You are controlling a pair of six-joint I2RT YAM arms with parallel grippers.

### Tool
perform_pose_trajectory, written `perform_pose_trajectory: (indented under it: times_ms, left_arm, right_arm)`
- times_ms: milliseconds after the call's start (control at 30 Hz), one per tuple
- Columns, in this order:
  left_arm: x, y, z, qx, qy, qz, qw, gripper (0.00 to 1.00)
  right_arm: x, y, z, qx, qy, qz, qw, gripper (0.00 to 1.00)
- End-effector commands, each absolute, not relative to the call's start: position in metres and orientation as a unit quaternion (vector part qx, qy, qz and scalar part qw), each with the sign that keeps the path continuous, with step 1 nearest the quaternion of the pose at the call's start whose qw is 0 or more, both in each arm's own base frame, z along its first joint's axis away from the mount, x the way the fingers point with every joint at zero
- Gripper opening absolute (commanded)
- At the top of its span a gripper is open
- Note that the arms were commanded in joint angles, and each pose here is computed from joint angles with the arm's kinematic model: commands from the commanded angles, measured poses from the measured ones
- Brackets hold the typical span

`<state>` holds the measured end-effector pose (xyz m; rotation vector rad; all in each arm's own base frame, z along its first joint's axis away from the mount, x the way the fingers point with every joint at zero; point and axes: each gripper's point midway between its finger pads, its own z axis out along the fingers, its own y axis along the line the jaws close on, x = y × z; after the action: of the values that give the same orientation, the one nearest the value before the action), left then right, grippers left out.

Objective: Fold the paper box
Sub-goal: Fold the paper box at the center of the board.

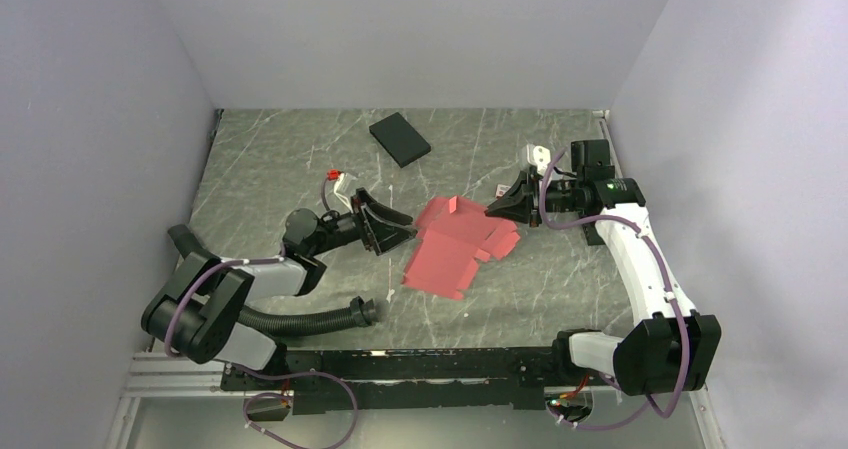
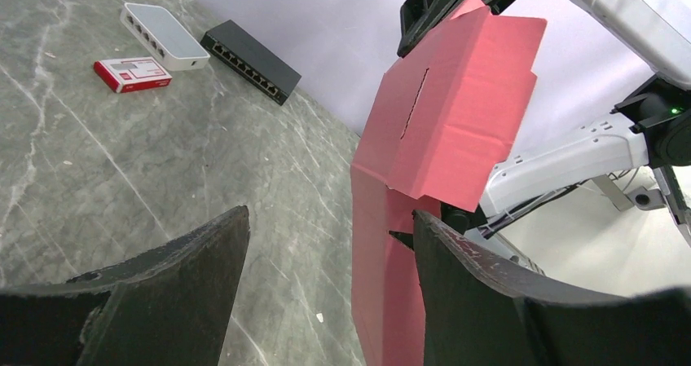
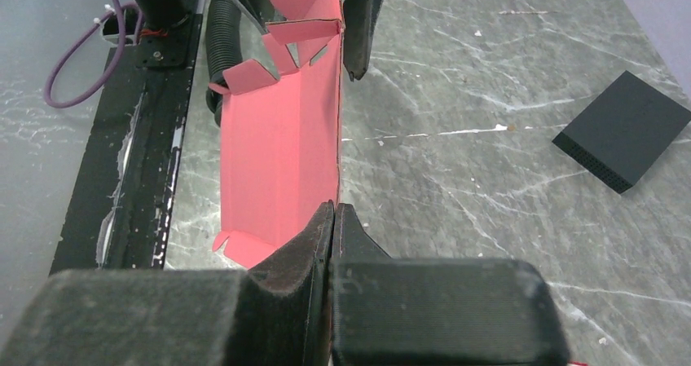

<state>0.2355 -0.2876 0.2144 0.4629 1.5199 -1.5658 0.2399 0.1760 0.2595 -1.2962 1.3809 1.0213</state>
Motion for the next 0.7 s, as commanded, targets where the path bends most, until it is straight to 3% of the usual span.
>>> perform_pose_trajectory:
  times_ms: [0,433,667]
  left_arm:
    - [0.23,-0.296,0.234,0.213,0.579,-0.649,0.446,0.78]
    - [0.226,-0.31,0.224,0.223,0.59,-0.653,0.42,0.78]
    - [0.227,-0.318,0.215,0.224,0.613,-0.645,0.398,0.72]
  right_arm:
    - [0.238,0.18,0.264,-0.537,0.544,0.426,0.483,0.0]
    - [0.243,0.179,0.26,-0.534,0.558,0.416,0.481,0.0]
    - [0.248,0.178,0.257,-0.531,0.568,0.405,0.481,0.0]
